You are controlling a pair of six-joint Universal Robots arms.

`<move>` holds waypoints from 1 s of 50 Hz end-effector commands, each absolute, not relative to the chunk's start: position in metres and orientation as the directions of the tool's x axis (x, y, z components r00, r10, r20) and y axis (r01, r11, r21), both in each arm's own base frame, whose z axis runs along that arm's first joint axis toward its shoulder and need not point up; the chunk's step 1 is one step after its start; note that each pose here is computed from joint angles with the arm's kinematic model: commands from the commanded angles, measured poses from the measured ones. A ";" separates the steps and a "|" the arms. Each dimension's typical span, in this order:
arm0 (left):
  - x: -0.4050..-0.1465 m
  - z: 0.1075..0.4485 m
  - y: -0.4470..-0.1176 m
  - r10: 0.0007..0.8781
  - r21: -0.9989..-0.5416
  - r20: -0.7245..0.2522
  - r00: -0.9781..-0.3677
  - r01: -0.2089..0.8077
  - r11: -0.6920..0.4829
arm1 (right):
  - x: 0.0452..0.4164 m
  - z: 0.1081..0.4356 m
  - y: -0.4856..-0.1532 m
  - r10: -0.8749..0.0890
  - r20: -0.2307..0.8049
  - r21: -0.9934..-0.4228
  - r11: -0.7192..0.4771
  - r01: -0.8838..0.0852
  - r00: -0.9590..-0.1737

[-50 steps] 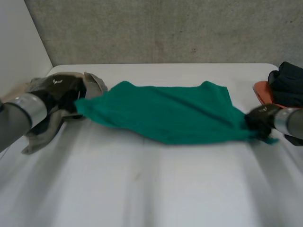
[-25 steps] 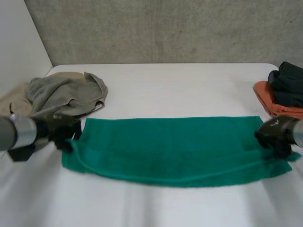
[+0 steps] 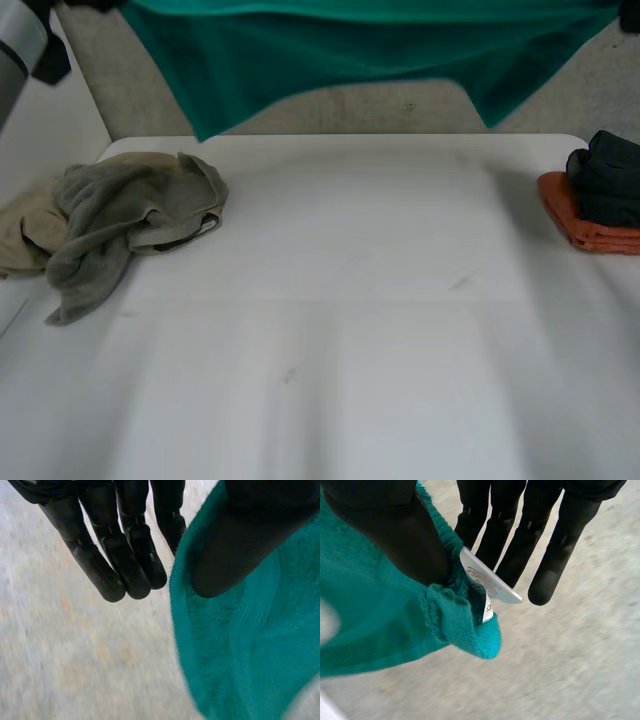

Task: Fold the laundry.

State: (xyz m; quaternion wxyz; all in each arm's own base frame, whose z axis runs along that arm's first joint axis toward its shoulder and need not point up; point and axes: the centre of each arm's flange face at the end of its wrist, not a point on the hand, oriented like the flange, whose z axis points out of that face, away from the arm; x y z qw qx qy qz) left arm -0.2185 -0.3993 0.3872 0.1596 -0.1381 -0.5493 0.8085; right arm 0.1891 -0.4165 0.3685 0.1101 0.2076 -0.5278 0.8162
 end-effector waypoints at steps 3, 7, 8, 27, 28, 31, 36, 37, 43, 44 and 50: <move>-0.219 0.269 -0.410 0.412 -0.997 -0.070 -0.909 0.047 -0.067 | 0.204 0.262 -0.411 -0.296 0.492 -0.869 -0.108 -0.484 -0.818; -0.222 0.211 -0.409 0.450 -0.989 -0.126 -0.884 0.147 0.014 | 0.208 0.206 -0.402 -0.396 0.488 -0.839 0.034 -0.543 -0.778; -0.223 0.201 -0.408 0.460 -0.985 -0.137 -0.877 0.168 0.026 | 0.208 0.195 -0.399 -0.415 0.486 -0.830 0.057 -0.554 -0.770; -0.198 0.147 -0.392 0.556 -0.899 -0.342 -0.757 0.436 0.042 | 0.208 0.140 -0.373 -0.519 0.427 -0.780 0.203 -0.592 -0.741; -0.198 0.147 -0.390 0.565 -0.891 -0.359 -0.743 0.454 0.031 | 0.208 0.141 -0.372 -0.519 0.424 -0.782 0.204 -0.589 -0.742; -0.196 0.143 -0.385 0.581 -0.867 -0.402 -0.707 0.498 0.005 | 0.208 0.142 -0.369 -0.521 0.419 -0.782 0.209 -0.588 -0.744; -0.196 0.139 -0.379 0.601 -0.832 -0.464 -0.651 0.553 -0.044 | 0.206 0.142 -0.368 -0.519 0.414 -0.782 0.217 -0.584 -0.748; -0.196 0.138 -0.378 0.604 -0.826 -0.475 -0.640 0.561 -0.056 | 0.206 0.141 -0.367 -0.521 0.413 -0.782 0.218 -0.584 -0.747; -0.196 0.130 -0.375 0.616 -0.788 -0.529 -0.584 0.607 -0.100 | 0.206 0.140 -0.364 -0.523 0.403 -0.782 0.229 -0.579 -0.751; -0.195 0.129 -0.374 0.616 -0.783 -0.535 -0.578 0.613 -0.105 | 0.206 0.139 -0.364 -0.524 0.404 -0.781 0.229 -0.581 -0.750; -0.196 0.124 -0.366 0.637 -0.751 -0.576 -0.513 0.639 -0.165 | 0.205 0.139 -0.363 -0.524 0.399 -0.781 0.235 -0.579 -0.752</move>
